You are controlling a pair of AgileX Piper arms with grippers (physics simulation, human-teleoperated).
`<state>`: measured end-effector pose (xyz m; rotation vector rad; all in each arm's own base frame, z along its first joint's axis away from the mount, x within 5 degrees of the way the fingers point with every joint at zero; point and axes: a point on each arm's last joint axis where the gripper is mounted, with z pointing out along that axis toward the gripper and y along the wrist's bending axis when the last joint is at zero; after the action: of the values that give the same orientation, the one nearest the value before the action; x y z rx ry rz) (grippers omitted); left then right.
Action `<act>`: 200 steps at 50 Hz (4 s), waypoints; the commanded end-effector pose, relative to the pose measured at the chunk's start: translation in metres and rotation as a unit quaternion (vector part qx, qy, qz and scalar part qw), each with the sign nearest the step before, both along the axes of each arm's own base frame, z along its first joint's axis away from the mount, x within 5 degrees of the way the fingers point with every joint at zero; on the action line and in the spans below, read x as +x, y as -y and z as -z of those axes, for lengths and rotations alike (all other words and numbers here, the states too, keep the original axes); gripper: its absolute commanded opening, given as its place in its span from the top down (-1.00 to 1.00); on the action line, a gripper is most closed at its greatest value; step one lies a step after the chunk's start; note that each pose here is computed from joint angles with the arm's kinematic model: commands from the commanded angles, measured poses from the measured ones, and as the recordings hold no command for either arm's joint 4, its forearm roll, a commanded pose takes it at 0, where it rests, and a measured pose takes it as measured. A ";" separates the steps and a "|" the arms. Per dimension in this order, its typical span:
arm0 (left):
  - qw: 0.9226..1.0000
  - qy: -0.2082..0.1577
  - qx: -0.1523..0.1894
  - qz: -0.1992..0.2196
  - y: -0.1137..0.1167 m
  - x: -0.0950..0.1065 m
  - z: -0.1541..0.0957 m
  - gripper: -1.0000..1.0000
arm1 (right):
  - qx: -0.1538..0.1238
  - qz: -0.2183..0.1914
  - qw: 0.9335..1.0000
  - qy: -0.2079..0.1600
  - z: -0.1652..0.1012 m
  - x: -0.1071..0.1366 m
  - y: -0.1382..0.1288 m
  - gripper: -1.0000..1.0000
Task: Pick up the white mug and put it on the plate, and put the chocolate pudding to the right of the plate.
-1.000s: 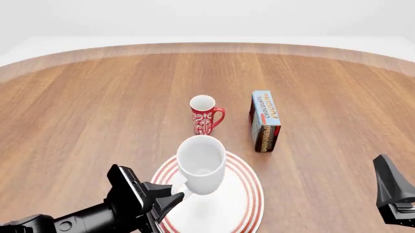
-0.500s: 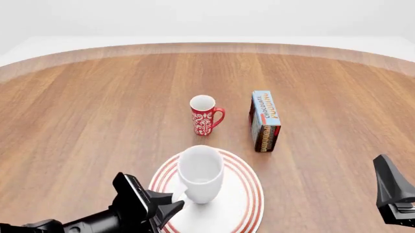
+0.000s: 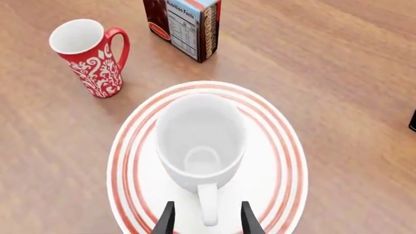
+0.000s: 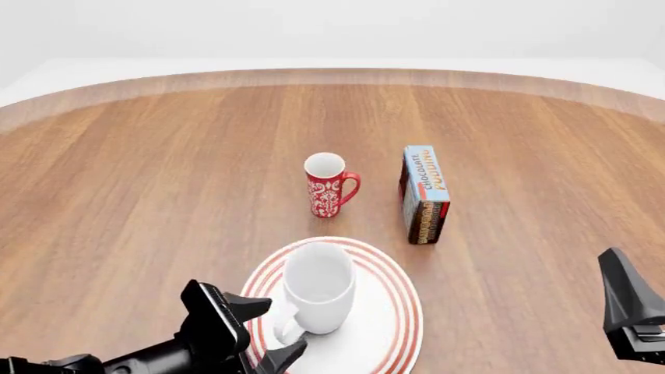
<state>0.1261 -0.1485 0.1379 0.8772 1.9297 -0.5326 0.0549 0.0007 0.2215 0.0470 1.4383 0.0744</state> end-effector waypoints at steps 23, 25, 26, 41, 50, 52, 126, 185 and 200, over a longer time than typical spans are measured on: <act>0.999 0.011 -0.031 0.001 -0.007 -0.009 -0.025 -1.00 | -0.001 -0.001 1.000 0.000 0.000 0.000 0.000 -1.00; 0.999 0.010 -0.034 0.005 -0.006 -0.011 -0.027 -1.00 | -0.002 -0.001 1.000 0.000 0.000 0.000 0.000 -1.00; 0.999 0.011 -0.036 0.006 -0.006 -0.012 -0.028 -1.00 | -0.002 -0.001 1.000 0.000 0.000 0.000 0.000 -1.00; 0.998 0.026 -0.053 0.012 -0.012 -0.019 -0.050 -1.00 | -0.003 0.000 1.000 0.000 0.000 0.000 0.000 -1.00; 0.997 0.048 -0.067 0.010 -0.020 -0.023 -0.071 -1.00 | -0.003 0.000 1.000 0.000 0.000 0.000 0.000 -1.00; 0.996 0.056 -0.072 0.010 -0.023 -0.024 -0.080 -1.00 | -0.003 0.000 1.000 0.000 0.000 0.000 0.000 -1.00; 0.882 0.289 -0.195 -0.316 -0.137 -0.068 -0.132 -1.00 | -0.010 -0.001 1.000 -0.001 0.000 0.000 0.000 -1.00; 0.847 0.304 -0.205 -0.384 -0.147 -0.072 -0.089 -1.00 | -0.026 0.008 1.000 -0.010 0.002 0.000 0.001 -1.00; 0.848 0.302 -0.213 -0.379 -0.146 -0.072 -0.089 -1.00 | -0.044 0.008 0.999 -0.022 -0.007 0.007 0.000 -1.00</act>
<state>0.0542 -0.0019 0.2274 -0.0605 1.3288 -0.1372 0.0573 0.0002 0.2225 0.0083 1.4705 0.0146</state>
